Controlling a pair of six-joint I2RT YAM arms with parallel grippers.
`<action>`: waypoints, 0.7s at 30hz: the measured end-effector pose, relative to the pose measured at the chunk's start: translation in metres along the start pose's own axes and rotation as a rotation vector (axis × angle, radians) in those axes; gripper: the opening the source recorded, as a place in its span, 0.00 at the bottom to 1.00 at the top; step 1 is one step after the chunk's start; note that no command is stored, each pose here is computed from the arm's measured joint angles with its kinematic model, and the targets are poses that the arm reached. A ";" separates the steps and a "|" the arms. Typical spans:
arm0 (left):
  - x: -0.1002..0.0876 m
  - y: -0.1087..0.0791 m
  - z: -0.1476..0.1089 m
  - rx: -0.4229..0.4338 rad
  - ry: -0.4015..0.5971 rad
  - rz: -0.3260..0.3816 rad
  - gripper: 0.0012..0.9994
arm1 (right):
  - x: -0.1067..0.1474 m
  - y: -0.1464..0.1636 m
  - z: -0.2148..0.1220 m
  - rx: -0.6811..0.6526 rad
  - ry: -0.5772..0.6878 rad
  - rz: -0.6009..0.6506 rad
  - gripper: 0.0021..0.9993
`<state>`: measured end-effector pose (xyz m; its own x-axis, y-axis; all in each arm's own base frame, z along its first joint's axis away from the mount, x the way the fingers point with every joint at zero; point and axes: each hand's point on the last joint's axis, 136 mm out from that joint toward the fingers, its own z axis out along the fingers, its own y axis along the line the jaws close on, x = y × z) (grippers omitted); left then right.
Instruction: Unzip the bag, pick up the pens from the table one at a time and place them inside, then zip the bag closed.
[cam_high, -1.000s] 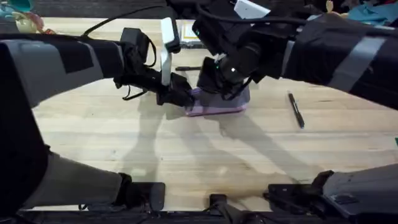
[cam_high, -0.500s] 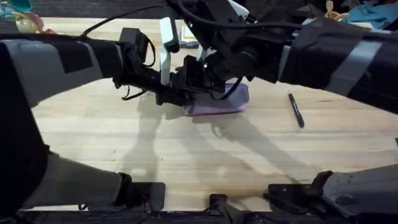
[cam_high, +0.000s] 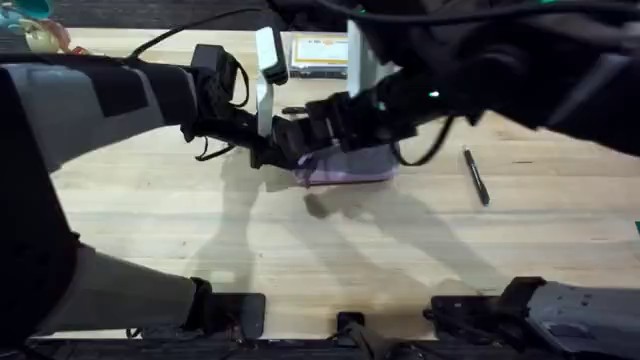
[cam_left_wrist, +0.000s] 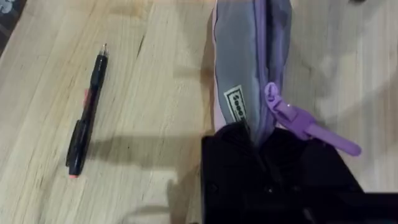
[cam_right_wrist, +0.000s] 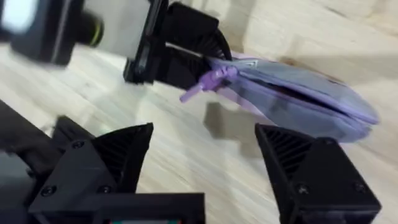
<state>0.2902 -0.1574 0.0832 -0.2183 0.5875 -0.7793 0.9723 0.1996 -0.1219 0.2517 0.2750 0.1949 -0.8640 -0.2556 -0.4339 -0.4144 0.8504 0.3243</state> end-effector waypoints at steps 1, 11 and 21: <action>0.000 0.000 0.000 0.000 0.000 0.000 0.05 | 0.002 -0.001 -0.005 0.004 -0.002 -0.024 1.00; -0.001 0.001 0.000 -0.002 -0.006 0.006 0.53 | 0.010 -0.013 -0.041 0.070 -0.035 -0.319 1.00; -0.002 0.000 0.000 0.000 -0.008 0.001 0.99 | 0.015 -0.014 -0.061 0.077 -0.026 -0.578 1.00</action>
<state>0.2909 -0.1583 0.0844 -0.2168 0.5813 -0.7843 0.9725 0.1990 -0.1214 0.2267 0.2316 0.2346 -0.4958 -0.6779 -0.5427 -0.7939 0.6071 -0.0330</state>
